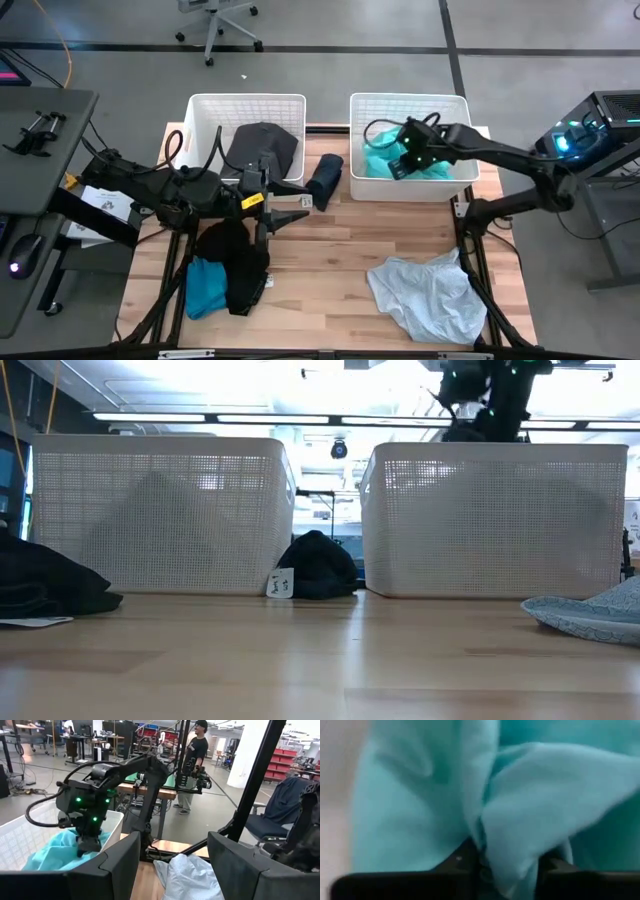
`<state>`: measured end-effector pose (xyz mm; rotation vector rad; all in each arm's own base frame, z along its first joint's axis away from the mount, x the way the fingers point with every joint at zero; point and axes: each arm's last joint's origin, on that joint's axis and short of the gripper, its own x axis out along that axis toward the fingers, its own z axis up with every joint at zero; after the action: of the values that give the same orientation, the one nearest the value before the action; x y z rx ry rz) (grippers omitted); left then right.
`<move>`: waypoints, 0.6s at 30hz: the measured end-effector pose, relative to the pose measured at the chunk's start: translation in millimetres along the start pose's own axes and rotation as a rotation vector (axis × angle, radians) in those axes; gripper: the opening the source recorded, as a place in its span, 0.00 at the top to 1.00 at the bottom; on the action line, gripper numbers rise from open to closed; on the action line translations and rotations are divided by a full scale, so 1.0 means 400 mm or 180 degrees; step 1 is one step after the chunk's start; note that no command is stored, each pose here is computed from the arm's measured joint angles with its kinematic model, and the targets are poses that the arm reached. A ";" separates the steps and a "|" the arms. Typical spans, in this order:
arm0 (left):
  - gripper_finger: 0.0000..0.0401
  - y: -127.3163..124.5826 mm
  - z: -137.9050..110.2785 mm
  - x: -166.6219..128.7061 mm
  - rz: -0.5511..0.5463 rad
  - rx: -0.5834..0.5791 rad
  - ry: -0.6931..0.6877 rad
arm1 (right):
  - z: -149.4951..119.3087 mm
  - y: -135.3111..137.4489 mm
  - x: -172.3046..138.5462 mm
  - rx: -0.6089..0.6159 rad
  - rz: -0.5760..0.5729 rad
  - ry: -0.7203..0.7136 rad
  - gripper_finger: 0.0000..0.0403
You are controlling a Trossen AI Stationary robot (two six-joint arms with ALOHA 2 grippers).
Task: Sort clothes
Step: Put the light blue shirt into the right white laundry bin, then put the white patient gown into the right white laundry bin
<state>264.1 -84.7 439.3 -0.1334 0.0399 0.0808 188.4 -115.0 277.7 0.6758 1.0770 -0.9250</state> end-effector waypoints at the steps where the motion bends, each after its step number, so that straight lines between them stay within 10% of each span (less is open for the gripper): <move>1: 0.46 0.000 0.000 0.000 0.0000 0.0003 0.0005 | 0.001 -0.015 0.005 0.0037 -0.0033 0.0083 0.73; 7: 0.46 0.001 -0.001 0.000 0.0005 0.0004 0.0009 | 0.045 -0.053 -0.099 0.0204 0.0082 0.0040 0.54; 18: 0.46 0.013 -0.027 0.000 0.0266 -0.0230 0.0302 | 0.001 0.042 -0.406 -0.0452 0.0632 -0.1410 0.53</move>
<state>263.3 -80.9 428.1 -0.2079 0.1374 0.1593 173.7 -59.9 430.6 0.4233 0.6605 -0.7708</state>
